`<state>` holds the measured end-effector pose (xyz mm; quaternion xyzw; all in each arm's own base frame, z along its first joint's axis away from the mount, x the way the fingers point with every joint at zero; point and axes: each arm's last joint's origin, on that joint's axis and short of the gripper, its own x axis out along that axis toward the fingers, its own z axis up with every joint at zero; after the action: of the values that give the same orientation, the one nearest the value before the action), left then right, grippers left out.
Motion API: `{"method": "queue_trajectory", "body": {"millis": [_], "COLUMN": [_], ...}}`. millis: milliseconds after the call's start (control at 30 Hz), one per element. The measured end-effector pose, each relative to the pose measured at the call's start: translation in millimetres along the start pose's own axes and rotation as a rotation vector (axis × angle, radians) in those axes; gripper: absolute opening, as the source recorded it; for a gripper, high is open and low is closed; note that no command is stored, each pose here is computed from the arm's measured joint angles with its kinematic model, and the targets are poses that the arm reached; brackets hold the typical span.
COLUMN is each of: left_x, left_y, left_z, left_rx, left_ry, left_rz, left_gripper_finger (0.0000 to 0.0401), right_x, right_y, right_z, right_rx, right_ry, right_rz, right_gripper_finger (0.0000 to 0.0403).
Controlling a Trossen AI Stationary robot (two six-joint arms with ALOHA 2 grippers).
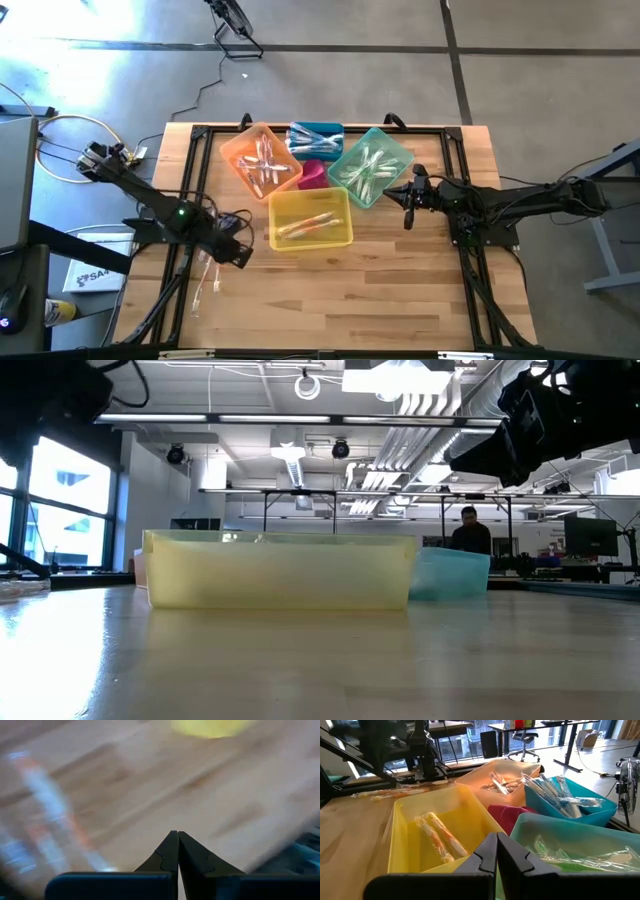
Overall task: Pick & Place Toothbrushes
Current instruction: Put the orange toothbrush into the yellow bin
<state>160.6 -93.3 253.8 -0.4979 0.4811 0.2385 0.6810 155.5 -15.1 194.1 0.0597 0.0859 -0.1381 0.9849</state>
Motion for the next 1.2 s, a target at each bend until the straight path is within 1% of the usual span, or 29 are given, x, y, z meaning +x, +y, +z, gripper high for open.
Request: {"method": "queue_trajectory", "body": {"millis": [200, 333, 467, 567, 633, 733, 933, 1000, 1100, 1200], "left_x": [15.1, 20.6, 23.3, 26.0, 27.9, 31.2, 36.0, 38.4, 44.1, 48.4], "left_y": [13.9, 16.2, 15.1, 13.2, 13.1, 14.7, 22.6, 26.1, 32.5, 39.0], "left_z": [-2.3, -2.7, -3.1, -3.4, -3.6, -3.8, -3.5, -3.5, -3.8, -4.0], "left_rx": [-0.056, -0.057, -0.045, 0.010, 0.029, 0.030, 0.032, 0.026, 0.023, 0.020], "left_ry": [0.015, 0.009, 0.010, 0.020, 0.023, 0.021, 0.018, 0.015, 0.027, 0.037], "left_rz": [0.272, 0.346, 0.352, 0.345, 0.357, 0.376, 0.411, 0.426, 0.443, 0.467], "left_gripper_finger": [0.0000, 0.0000, 0.0000, 0.0001, 0.0009, 0.0038, 0.0126, 0.0149, 0.0166, 0.0165], "right_x": [0.2, 0.3, 0.5, 0.5, 0.5, 0.5, 0.5, 0.5, 0.5, 0.5], "right_y": [0.0, 0.0, 0.0, 0.0, 0.0, 0.1, 0.0, 0.0, 0.1, 0.1], "right_z": [-0.1, -0.4, -0.5, -0.6, -0.6, -0.6, -0.6, -0.6, -0.6, -0.6], "right_rx": [0.000, -0.001, -0.001, -0.001, -0.001, -0.001, -0.001, -0.001, -0.001, -0.001], "right_ry": [0.001, 0.002, 0.003, 0.004, 0.004, 0.004, 0.004, 0.005, 0.004, 0.005], "right_rz": [0.000, 0.000, -0.001, 0.000, -0.001, 0.000, 0.000, 0.000, 0.000, 0.000], "right_gripper_finger": [0.0004, 0.0004, 0.0004, 0.0004, 0.0004, 0.0004, 0.0004, 0.0004, 0.0004, 0.0004]}}
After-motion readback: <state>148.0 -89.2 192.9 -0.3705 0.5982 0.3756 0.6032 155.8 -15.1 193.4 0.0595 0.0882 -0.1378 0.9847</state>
